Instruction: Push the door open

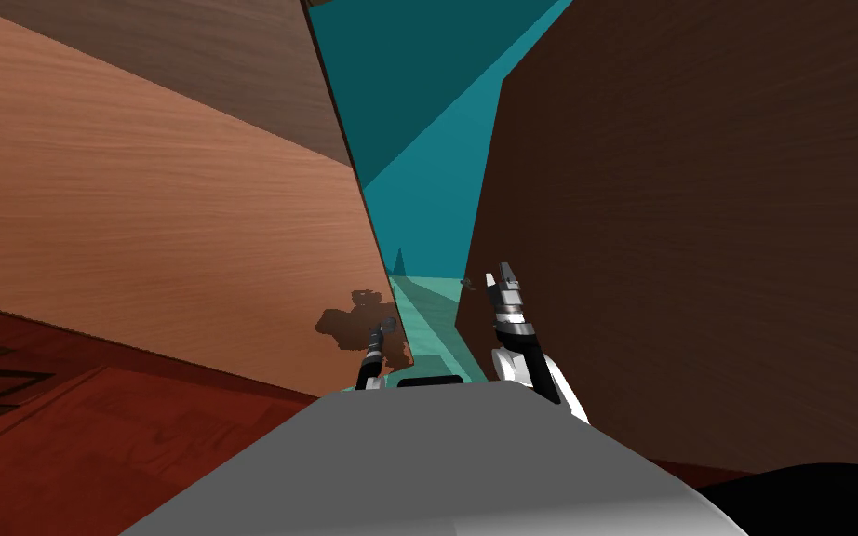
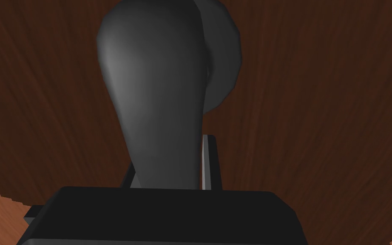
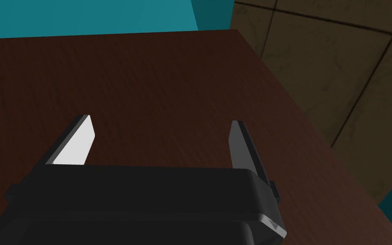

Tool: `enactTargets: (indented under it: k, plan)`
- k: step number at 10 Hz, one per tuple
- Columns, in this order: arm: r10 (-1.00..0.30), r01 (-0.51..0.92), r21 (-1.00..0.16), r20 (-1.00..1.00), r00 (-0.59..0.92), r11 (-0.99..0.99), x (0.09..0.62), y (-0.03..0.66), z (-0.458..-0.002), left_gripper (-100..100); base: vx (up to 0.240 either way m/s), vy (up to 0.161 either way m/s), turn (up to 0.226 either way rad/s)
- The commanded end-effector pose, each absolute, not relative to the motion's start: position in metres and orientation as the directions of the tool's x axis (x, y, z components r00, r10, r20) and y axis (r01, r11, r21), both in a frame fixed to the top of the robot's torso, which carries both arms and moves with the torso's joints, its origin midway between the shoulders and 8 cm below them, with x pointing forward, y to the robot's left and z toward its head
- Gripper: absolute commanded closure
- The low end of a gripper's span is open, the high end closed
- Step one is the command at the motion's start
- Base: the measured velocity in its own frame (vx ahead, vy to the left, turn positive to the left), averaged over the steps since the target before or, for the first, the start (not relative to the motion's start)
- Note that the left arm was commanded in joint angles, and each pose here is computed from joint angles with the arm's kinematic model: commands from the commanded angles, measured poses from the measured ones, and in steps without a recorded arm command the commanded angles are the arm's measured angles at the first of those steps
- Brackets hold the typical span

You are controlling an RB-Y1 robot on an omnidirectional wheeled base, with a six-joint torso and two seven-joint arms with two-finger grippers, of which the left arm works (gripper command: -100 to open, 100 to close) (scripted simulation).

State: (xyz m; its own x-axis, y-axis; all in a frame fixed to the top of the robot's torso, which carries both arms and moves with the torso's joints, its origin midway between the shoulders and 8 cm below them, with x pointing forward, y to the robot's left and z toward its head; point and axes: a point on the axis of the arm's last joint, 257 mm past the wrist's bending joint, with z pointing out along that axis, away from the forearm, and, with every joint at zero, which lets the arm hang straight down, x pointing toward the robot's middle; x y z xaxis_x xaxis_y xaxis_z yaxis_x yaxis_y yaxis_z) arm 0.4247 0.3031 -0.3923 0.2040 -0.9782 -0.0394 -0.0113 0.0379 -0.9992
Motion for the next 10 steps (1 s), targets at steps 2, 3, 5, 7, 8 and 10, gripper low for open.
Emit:
enactTargets:
  k: [2, 3, 5, 7, 8, 10]
  plan:
    - [-0.967, 0.003, -0.999, -0.034, 0.253, 0.035, 0.425, 0.318, -0.388, 100, 0.179, -0.071, 0.105]
    - [-0.964, 0.002, -1.0, -0.027, 0.266, 0.029, 0.425, 0.319, -0.388, 100, 0.195, -0.065, 0.08]
    - [-0.958, 0.001, -1.0, -0.015, 0.286, 0.016, 0.424, 0.32, -0.39, 100, 0.197, -0.041, 0.073]
    - [-0.954, 0.0, -1.0, -0.003, 0.301, 0.003, 0.423, 0.32, -0.391, 100, 0.166, -0.085, 0.073]
    - [-0.952, -0.005, -1.0, -0.012, 0.306, 0.011, 0.42, 0.327, -0.392, 100, 0.063, -0.015, 0.043]
    - [-0.942, -0.004, -0.999, -0.04, 0.332, 0.041, 0.417, 0.352, -0.388, 100, 0.153, 0.019, 0.035]
